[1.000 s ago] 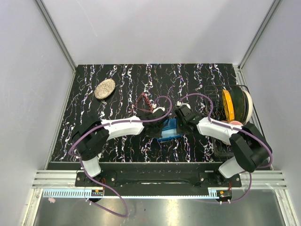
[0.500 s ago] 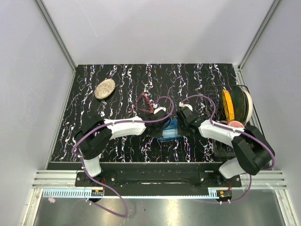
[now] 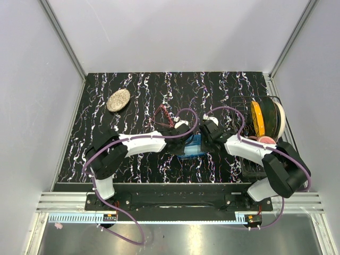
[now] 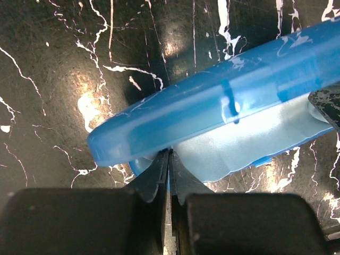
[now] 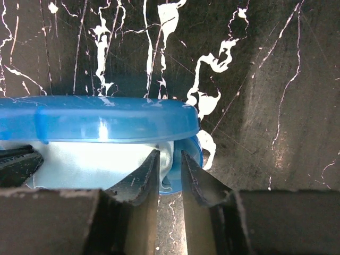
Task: Organize the sunglasses
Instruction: Place the glasses cleaning cloth in the sunglasses case.
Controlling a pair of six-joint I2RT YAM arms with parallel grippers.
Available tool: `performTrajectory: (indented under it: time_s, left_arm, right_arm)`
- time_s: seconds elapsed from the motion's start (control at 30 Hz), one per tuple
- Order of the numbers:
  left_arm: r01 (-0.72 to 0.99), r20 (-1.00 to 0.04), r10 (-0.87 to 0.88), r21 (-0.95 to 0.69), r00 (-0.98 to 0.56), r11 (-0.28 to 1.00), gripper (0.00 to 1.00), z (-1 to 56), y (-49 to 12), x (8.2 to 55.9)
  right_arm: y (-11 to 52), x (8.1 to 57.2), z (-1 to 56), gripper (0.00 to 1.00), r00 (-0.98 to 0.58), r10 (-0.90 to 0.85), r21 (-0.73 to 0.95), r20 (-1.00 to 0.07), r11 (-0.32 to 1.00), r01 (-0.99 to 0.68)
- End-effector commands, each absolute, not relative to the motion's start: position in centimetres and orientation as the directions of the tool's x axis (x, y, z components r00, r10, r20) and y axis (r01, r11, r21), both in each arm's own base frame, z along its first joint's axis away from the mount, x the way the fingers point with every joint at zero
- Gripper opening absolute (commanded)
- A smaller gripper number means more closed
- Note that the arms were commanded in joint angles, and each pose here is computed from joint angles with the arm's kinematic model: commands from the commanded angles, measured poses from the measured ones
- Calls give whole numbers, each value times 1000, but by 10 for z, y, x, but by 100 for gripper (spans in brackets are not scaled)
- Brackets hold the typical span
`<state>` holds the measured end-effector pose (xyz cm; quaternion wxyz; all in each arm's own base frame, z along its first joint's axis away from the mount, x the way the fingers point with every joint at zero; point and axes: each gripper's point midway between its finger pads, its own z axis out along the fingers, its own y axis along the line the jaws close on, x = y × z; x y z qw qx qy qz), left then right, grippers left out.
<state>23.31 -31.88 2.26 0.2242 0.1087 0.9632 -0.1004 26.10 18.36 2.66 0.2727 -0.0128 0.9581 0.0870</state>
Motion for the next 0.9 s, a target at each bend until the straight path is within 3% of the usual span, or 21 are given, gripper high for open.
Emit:
performTrajectory:
  time_s: [0.0,0.23,0.37,0.57,0.87]
  left_arm:
    - [249,-456,180,-95,-872,964,5,16,-316,233]
    - [253,-449,195,-72,-872,965,5,8,-314,227]
    - [253,-450,196,-69,-871,965,5,8,-315,226]
    - [258,-452,198,-73,-870,963,5,9,-318,224]
    - [256,-459,200,-63,-865,965,5,15,-317,225]
  right_arm:
    - [179,276,51,29,-806,57,151,-590,988,-41]
    - [184,278,70,29,-779,80,200,-622,978,-59]
    - [205,274,75,12,-780,55,280,-624,947,-156]
    - [221,267,67,6,-796,25,340,-605,912,-229]
    - [185,276,69,7,-768,97,226,-634,972,-64]
